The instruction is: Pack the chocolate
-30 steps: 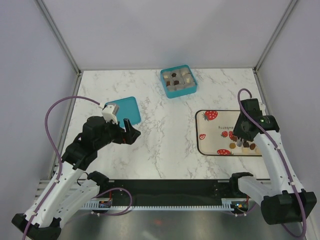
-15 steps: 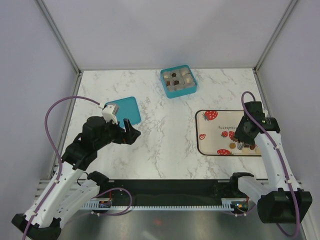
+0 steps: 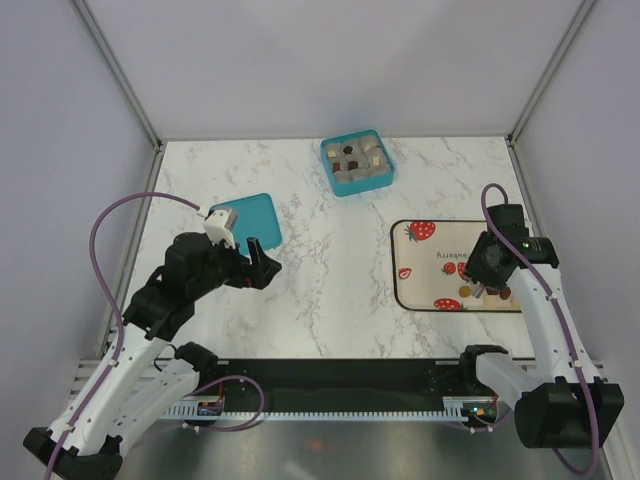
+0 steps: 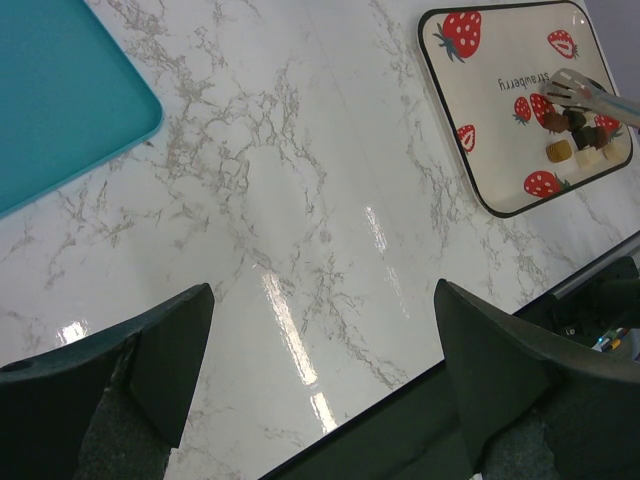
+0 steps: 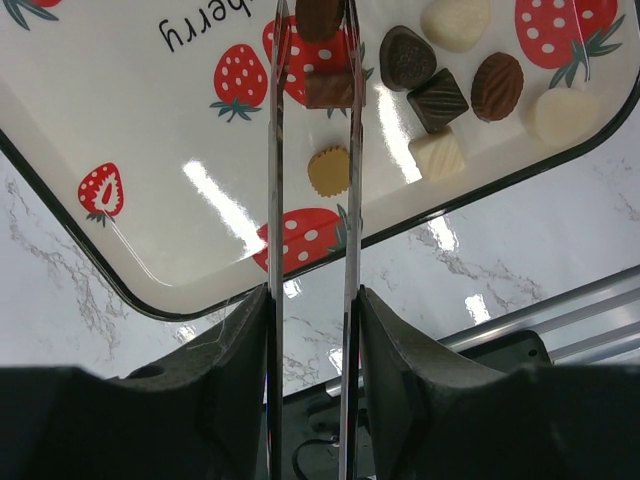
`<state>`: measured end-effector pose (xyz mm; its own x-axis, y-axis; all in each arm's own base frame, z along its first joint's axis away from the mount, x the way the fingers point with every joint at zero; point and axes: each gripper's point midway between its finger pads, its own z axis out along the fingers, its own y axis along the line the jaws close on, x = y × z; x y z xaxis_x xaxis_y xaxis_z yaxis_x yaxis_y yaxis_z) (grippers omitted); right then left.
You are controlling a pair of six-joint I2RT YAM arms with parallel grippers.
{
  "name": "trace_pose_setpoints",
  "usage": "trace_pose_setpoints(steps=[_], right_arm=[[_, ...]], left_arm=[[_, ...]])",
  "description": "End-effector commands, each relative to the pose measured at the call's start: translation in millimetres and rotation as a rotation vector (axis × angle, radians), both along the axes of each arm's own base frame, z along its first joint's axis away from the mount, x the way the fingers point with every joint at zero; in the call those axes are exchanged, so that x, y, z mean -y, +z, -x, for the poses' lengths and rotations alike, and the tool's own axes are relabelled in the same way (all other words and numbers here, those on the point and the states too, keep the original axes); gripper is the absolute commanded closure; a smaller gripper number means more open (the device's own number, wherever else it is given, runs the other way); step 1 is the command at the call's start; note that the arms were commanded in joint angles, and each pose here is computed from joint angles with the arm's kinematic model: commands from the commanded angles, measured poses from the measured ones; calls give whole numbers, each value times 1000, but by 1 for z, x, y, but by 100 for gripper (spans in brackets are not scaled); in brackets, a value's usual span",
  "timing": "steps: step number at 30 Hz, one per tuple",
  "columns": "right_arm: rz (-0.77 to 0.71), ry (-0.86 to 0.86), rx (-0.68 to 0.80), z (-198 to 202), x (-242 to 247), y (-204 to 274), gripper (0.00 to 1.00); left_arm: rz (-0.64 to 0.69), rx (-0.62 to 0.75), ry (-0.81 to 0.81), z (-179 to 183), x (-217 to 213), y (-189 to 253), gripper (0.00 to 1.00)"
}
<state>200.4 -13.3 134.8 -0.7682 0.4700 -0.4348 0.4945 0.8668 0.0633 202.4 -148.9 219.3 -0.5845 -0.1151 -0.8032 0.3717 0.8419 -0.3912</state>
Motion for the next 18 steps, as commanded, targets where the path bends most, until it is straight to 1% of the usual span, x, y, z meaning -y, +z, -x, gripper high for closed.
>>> trace_pose_setpoints(steps=[1,11,15,18], right_arm=[[-26,18,34,-9,-5,1,54],[-24,27,27,-13,-5,-3,56],[-26,35,35,-17,-5,-2,60],[-25,51,72,-24,-6,8,63]], left_arm=[[-7,40,-27,-1,2,5,1],[-9,36,-27,-1,2,4,1],[-10,37,-25,-2,1,4,1],[-11,35,-25,-2,2,4,1]])
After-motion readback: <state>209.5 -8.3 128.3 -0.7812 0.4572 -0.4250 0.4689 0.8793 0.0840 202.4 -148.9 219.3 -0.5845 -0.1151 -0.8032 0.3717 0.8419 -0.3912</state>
